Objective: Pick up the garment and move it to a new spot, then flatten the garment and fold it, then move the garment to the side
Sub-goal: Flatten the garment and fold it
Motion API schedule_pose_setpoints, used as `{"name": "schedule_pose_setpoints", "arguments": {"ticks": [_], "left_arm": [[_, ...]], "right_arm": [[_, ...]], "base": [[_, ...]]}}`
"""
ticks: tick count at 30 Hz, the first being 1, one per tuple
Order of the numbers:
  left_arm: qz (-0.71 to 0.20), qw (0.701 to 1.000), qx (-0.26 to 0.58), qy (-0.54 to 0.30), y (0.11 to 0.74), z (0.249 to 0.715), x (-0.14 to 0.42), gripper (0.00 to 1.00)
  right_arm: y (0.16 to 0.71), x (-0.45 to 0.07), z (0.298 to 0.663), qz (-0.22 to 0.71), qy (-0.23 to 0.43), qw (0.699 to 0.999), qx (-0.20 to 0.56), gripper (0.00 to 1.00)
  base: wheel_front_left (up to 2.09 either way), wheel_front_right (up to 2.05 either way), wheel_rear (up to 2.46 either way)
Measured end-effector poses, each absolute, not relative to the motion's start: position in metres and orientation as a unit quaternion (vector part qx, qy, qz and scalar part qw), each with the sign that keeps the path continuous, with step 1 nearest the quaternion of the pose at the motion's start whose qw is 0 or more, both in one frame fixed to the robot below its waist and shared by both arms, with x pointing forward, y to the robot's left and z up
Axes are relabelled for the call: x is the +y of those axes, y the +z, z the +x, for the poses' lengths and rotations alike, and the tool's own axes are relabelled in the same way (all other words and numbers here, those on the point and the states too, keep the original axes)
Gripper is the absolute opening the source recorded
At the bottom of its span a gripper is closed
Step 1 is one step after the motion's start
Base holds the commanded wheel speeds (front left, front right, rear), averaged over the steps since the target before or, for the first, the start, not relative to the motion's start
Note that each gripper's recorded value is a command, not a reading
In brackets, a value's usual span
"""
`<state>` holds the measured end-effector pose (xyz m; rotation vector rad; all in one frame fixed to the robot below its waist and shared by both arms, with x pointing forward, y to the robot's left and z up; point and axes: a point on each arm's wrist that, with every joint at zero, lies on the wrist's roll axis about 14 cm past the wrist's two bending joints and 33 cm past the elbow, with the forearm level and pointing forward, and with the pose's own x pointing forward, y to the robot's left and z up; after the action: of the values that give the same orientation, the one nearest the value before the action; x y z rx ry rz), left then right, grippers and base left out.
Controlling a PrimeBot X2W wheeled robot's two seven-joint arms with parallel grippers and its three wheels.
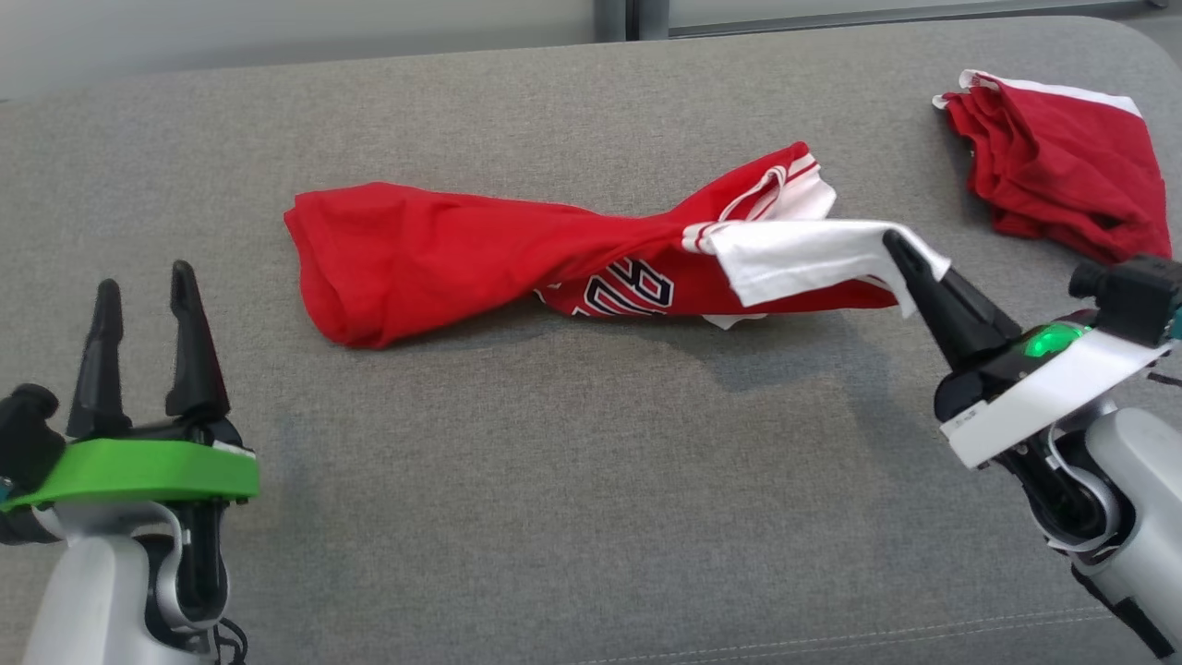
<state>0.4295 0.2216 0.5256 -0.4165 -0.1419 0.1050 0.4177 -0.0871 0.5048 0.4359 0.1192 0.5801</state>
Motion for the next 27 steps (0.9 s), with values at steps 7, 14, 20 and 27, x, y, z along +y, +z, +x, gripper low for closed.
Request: {"name": "schedule_pose_setpoints", "arguments": {"ticks": [7, 14, 20, 27], "left_arm": [[-0.228, 0.973, -0.036, 0.003, 0.507, 0.422, 0.180, 1.00], [-0.252, 0.967, -0.025, -0.034, 0.505, 0.418, 0.150, 1.00], [-0.275, 0.959, -0.016, -0.068, 0.504, 0.411, 0.123, 1.00], [-0.284, 0.954, -0.006, -0.100, 0.505, 0.400, 0.101, 1.00]], "right_arm": [[0.544, -0.122, 0.425, 0.189, 0.255, 0.948, -0.001, 0.00], [0.612, -0.127, 0.426, 0.153, 0.283, 0.942, -0.096, 0.00], [0.680, -0.099, 0.429, 0.098, 0.346, 0.916, -0.178, 0.00], [0.690, -0.047, 0.423, 0.063, 0.421, 0.891, -0.156, 0.00]], "base": [[0.00, 0.00, 0.00], [0.00, 0.00, 0.00], [0.00, 0.00, 0.00], [0.00, 0.00, 0.00]]}}
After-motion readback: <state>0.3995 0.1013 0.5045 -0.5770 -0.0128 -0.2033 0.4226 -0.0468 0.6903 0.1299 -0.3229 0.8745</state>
